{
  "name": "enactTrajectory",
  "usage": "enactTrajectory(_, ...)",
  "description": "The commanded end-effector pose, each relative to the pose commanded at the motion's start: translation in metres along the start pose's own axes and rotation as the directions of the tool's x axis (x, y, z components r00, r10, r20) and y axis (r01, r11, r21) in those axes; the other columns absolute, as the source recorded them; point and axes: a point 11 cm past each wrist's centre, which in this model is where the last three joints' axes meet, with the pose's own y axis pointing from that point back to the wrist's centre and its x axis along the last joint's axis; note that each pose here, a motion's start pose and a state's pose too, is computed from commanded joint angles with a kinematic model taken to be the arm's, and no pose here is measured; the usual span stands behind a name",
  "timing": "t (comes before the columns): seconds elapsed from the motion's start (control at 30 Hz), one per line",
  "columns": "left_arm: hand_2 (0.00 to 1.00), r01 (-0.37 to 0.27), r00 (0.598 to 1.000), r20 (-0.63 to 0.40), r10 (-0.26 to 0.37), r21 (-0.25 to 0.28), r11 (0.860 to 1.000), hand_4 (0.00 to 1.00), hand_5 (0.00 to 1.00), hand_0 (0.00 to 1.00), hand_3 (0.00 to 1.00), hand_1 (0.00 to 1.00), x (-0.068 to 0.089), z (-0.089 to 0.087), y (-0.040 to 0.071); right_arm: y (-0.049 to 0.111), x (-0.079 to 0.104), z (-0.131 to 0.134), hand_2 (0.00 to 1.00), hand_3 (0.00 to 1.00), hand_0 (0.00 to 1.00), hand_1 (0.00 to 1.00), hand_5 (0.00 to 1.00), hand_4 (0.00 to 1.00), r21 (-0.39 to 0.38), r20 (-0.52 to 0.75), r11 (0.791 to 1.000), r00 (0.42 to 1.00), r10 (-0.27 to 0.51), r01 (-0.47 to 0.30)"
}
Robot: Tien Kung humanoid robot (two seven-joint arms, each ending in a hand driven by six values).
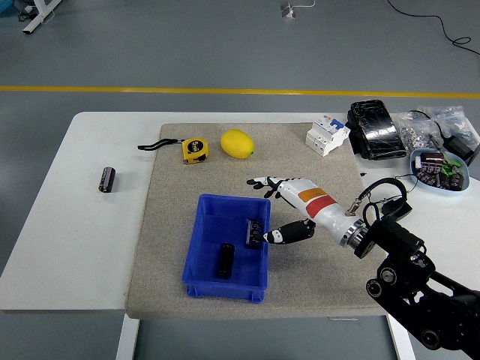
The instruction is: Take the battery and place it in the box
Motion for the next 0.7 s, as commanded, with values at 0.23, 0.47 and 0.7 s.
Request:
enactTrajectory(0.23, 0.713, 0.002, 1.0, 0.0, -0.002, 0.003, 1.0, 0.672, 0.643, 0.735, 0.629, 0.676, -0.001, -0.002, 0.0, 0.008, 0.015, 0.02, 0.766, 0.809, 0.563, 0.618, 0.315, 0.998, -0.071, 0.031, 0.994, 0.996, 0.088, -0.085)
enactTrajectory(0.47, 0.713, 0.003, 1.0, 0.005, -0.003, 0.003, 1.0, 0.671, 0.643, 0.735, 0.63, 0.677, -0.001, -0.001, 0.0, 0.023, 0.042, 0.051, 0.753, 0.795, 0.561, 0.614, 0.314, 0.998, -0.177, 0.091, 0.964, 0.972, 0.216, -0.197)
enactTrajectory(0.7, 0.713, 0.004, 1.0, 0.007, -0.004, 0.001, 1.0, 0.672, 0.643, 0.734, 0.63, 0.677, -0.001, -0.001, 0.0, 0.05, 0.053, 0.083, 0.748, 0.792, 0.573, 0.614, 0.346, 0.998, -0.32, 0.308, 0.907, 0.875, 0.373, -0.275)
